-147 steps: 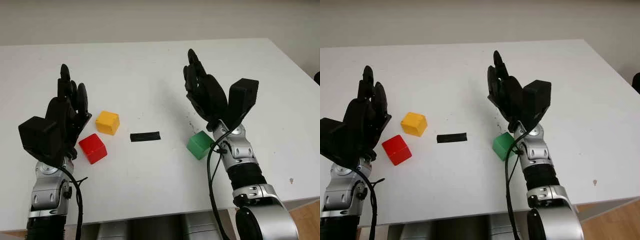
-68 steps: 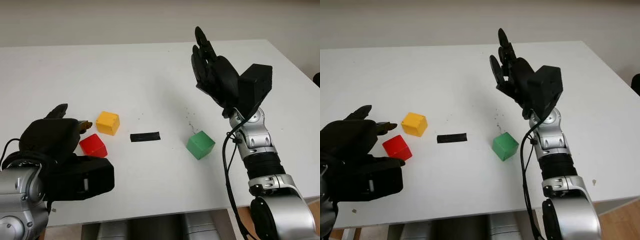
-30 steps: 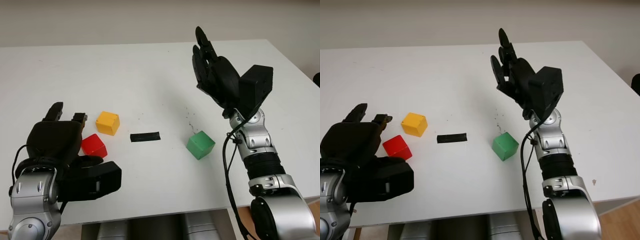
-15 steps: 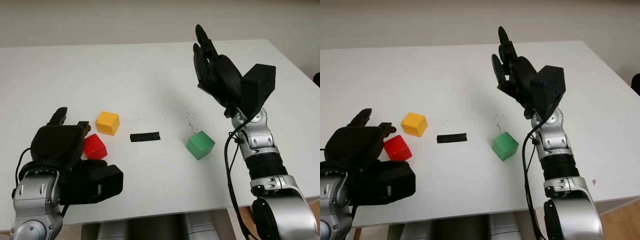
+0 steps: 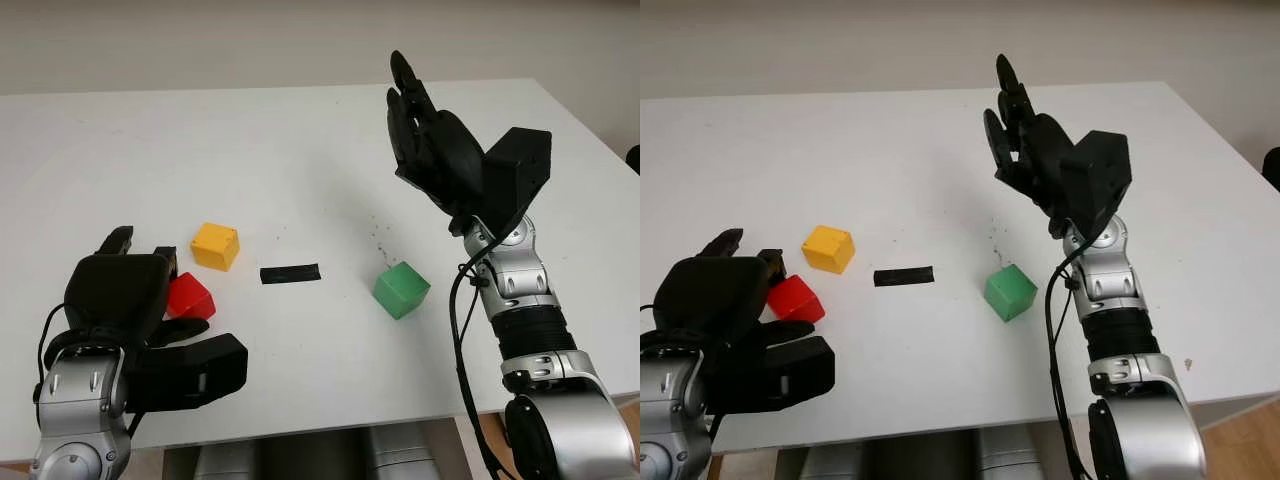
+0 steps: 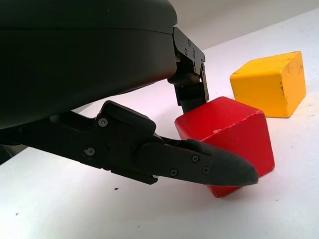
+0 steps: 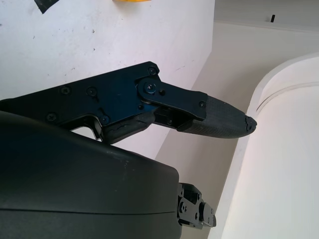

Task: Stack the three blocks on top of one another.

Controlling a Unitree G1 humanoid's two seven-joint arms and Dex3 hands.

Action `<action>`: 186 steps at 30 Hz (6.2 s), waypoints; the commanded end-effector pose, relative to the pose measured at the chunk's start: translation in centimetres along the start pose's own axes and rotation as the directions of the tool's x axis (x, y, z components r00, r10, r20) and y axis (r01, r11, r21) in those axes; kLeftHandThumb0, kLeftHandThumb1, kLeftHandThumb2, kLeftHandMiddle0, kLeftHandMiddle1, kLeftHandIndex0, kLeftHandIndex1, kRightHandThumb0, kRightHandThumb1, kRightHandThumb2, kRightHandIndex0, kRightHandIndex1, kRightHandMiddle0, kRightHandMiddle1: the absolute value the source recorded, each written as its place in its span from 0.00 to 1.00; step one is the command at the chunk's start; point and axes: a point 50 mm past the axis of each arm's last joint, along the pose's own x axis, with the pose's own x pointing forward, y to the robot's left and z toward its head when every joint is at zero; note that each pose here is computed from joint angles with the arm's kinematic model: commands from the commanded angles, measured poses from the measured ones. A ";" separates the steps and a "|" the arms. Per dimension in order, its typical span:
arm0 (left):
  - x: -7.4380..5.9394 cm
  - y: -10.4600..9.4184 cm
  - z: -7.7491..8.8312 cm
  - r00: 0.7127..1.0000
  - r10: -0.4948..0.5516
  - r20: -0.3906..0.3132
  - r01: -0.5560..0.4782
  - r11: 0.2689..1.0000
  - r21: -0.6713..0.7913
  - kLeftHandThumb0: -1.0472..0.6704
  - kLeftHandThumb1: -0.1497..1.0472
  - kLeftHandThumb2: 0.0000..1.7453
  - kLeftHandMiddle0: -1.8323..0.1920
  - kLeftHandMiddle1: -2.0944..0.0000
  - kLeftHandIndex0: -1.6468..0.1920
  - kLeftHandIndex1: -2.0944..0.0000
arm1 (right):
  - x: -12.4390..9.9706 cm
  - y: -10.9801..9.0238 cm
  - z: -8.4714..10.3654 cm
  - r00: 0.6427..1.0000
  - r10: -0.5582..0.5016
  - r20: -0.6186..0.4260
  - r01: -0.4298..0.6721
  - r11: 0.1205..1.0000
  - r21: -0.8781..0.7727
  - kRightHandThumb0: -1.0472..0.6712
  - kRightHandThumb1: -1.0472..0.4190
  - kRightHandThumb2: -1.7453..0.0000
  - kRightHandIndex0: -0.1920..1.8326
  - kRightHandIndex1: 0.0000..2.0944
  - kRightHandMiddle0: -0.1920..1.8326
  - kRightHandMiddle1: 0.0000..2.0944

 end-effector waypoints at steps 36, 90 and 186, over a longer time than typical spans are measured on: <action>-0.6 6.9 -0.2 0.854 0.364 0.372 -0.200 0.889 -0.411 0.45 0.97 0.03 0.78 0.97 0.70 0.28 | 0.0 0.3 0.4 1.000 -0.006 0.017 0.005 1.000 0.016 0.20 0.00 0.62 0.00 0.02 0.00 0.01; 6.8 1.5 7.9 0.776 0.235 0.586 0.144 0.838 -0.526 0.43 0.98 0.03 0.88 0.97 0.72 0.32 | -0.4 0.5 0.1 1.000 -0.002 -0.003 0.002 0.999 0.036 0.20 0.00 0.62 0.00 0.01 0.00 0.01; 11.4 12.3 -0.6 0.839 -0.053 0.542 0.039 0.999 0.037 0.31 0.79 0.03 0.94 0.98 0.70 0.96 | -0.3 0.2 0.2 1.000 0.007 -0.002 -0.007 1.000 0.024 0.20 0.00 0.62 0.00 0.01 0.00 0.00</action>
